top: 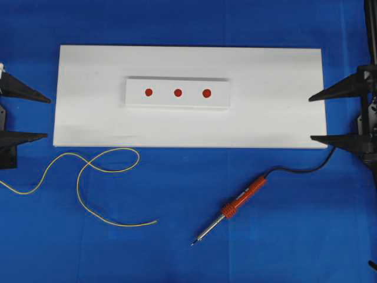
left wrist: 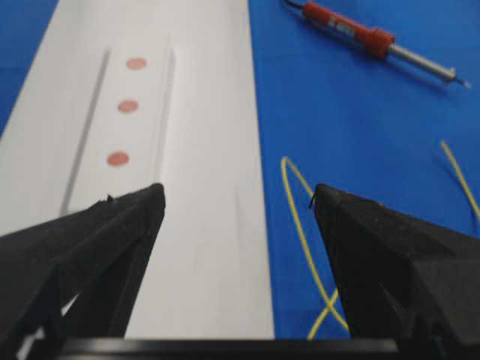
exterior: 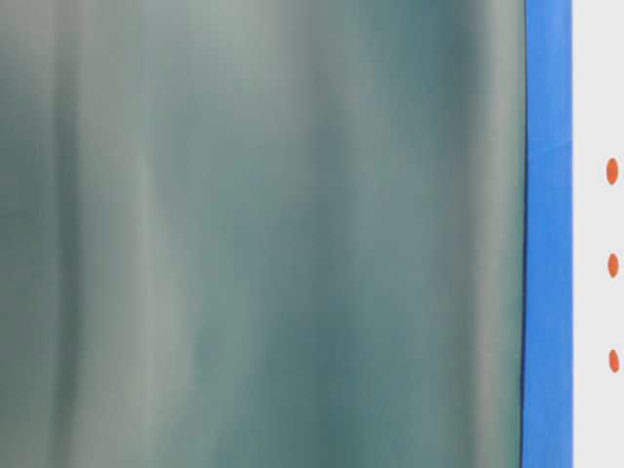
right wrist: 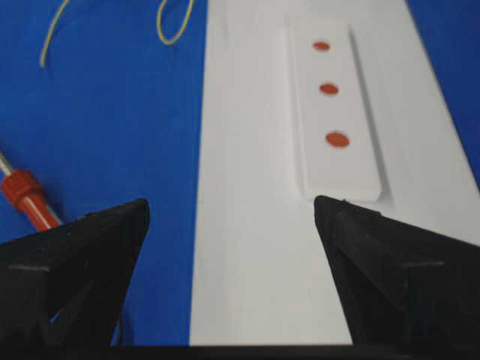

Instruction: Touch the tip of the soldering iron to the tip of the solder at the mark.

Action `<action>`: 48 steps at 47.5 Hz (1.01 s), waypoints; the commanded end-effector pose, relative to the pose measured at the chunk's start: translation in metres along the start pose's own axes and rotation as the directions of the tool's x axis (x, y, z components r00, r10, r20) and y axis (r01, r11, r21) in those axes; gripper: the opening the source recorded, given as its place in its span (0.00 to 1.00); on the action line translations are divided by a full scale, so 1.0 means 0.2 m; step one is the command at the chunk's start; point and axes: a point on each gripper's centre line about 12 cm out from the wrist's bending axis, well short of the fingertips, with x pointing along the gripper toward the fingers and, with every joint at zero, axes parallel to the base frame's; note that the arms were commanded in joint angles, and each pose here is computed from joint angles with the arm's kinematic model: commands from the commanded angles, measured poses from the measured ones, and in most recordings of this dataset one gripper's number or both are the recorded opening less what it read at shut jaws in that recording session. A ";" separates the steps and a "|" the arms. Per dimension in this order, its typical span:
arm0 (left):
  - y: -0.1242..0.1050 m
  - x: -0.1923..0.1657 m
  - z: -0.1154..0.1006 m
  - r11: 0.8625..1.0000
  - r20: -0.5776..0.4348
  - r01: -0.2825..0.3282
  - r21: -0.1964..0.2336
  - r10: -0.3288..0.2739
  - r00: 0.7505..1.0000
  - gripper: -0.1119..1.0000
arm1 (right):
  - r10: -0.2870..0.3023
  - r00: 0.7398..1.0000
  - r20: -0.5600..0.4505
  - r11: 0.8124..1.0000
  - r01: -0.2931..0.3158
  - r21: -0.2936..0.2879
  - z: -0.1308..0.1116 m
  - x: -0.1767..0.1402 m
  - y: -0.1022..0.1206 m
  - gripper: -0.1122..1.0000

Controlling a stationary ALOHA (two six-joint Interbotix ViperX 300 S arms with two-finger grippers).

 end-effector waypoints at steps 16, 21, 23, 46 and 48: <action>0.00 0.00 0.02 1.000 0.014 -0.002 0.000 0.002 1.000 0.78 | 0.004 1.000 0.015 1.000 -0.004 0.009 0.01 0.03 0.00 0.87; 0.00 0.00 0.02 1.000 0.011 -0.002 0.001 0.002 1.000 0.78 | 0.004 1.000 0.015 1.000 -0.004 0.006 0.01 0.03 0.00 0.87; 0.00 0.00 0.02 1.000 0.009 -0.002 0.000 0.002 1.000 0.78 | 0.004 1.000 0.015 1.000 -0.004 0.008 0.01 0.03 0.00 0.87; 0.00 0.00 0.02 1.000 0.009 -0.002 0.000 0.002 1.000 0.78 | 0.004 1.000 0.016 1.000 -0.004 0.005 0.01 0.03 0.00 0.87; 0.00 0.00 0.02 1.000 0.011 -0.002 0.000 0.002 1.000 0.78 | 0.004 1.000 0.018 1.000 -0.004 0.005 0.01 0.03 0.00 0.87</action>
